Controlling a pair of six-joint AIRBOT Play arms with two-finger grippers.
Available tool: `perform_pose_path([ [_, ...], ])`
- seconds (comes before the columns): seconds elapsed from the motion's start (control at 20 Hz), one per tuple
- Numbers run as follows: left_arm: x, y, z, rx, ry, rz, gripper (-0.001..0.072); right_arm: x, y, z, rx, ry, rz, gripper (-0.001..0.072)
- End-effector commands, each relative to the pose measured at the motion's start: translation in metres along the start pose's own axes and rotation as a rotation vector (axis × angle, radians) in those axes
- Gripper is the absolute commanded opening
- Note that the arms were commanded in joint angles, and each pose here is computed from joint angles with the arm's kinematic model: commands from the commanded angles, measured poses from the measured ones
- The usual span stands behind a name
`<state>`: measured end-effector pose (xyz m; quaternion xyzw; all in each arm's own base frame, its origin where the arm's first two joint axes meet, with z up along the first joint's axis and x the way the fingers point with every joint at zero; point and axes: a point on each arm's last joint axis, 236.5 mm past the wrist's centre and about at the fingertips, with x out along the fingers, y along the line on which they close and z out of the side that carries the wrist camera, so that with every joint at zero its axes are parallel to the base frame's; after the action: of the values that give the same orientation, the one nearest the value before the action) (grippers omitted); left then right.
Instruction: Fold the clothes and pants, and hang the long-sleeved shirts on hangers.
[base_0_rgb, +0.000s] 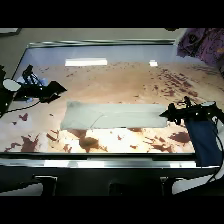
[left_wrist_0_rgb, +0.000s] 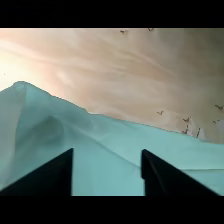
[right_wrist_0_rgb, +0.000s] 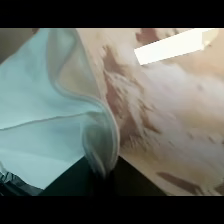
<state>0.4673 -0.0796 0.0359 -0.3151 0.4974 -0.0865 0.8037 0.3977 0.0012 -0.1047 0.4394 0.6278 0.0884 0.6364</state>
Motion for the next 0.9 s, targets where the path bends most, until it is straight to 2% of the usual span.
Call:
perform_pose_path([
  [0.0, 0.012, -0.024, -0.011, 0.007, 0.022, -0.05, 0.0054, -0.017, 0.028, 0.001, -0.04, -0.047, 0.019, 0.0031],
  [0.05, 0.022, -0.04, -0.019, 0.02, 0.034, -0.078, 0.0015, -0.032, 0.031, 0.003, -0.017, -0.08, -0.026, 0.0031],
  [0.25, 0.082, -0.115, -0.079, 0.029, 0.123, -0.202, 0.0015, -0.101, 0.074, -0.003, -0.061, -0.182, -0.1, 0.003],
  [0.4, 0.132, -0.176, -0.151, -0.042, 0.221, -0.303, 0.0014, -0.147, 0.111, -0.015, -0.084, -0.243, -0.108, 0.003],
  [0.6, 0.181, -0.255, -0.231, -0.041, 0.3, -0.401, 0.0014, -0.193, 0.153, -0.031, -0.165, -0.339, -0.095, 0.003],
  [0.85, 0.207, -0.347, -0.3, -0.044, 0.4, -0.549, 0.0015, -0.214, 0.17, -0.058, -0.201, -0.371, -0.09, 0.003],
])
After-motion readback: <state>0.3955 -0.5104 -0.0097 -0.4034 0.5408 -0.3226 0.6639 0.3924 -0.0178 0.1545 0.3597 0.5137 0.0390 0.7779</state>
